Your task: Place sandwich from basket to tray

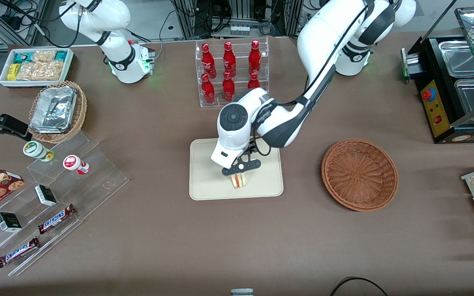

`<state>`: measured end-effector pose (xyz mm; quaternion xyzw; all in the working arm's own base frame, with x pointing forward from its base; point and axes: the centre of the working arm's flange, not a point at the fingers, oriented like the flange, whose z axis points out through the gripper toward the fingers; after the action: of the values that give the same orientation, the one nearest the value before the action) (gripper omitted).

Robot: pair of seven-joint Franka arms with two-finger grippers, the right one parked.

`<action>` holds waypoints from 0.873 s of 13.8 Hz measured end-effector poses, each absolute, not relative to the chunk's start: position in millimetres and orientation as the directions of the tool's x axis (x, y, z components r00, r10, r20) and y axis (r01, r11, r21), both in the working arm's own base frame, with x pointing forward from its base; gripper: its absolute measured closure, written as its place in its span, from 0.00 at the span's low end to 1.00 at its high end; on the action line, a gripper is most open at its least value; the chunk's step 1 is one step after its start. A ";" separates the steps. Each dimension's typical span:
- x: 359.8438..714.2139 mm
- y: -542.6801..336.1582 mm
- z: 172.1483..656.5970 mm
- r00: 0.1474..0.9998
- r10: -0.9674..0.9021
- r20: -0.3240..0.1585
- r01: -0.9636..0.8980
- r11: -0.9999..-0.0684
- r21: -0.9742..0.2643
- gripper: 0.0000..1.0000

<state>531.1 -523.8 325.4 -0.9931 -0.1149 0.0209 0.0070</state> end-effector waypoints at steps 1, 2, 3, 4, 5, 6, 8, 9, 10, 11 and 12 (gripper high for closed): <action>533.2 -516.4 334.9 0.974 0.226 -0.026 0.224 -0.973 -0.046 0.00; 538.6 -505.0 343.5 0.975 0.220 -0.024 0.218 -0.974 -0.066 0.00; 545.1 -490.2 351.0 0.980 0.197 -0.030 0.194 -0.978 -0.079 0.00; 552.1 -473.3 357.1 0.985 0.171 -0.035 0.168 -0.982 -0.087 0.00; 559.5 -453.4 361.0 0.988 0.147 -0.041 0.143 -0.985 -0.096 0.00; 567.6 -430.6 364.2 0.991 0.122 -0.049 0.117 -0.988 -0.104 0.00; 581.0 -379.9 372.3 0.995 0.070 -0.067 0.062 -0.991 -0.119 0.00; 585.9 -351.4 378.5 0.996 0.041 -0.076 0.031 -0.992 -0.125 0.00; 589.8 -322.5 386.3 0.996 0.007 -0.086 -0.003 -0.992 -0.125 0.00; 592.0 -294.2 396.2 0.995 -0.025 -0.096 -0.036 -0.993 -0.115 0.00; 592.2 -268.3 407.5 0.993 -0.051 -0.102 -0.061 -0.993 -0.102 0.00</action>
<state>592.2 -268.3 407.5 -0.9970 0.0280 0.0497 0.0525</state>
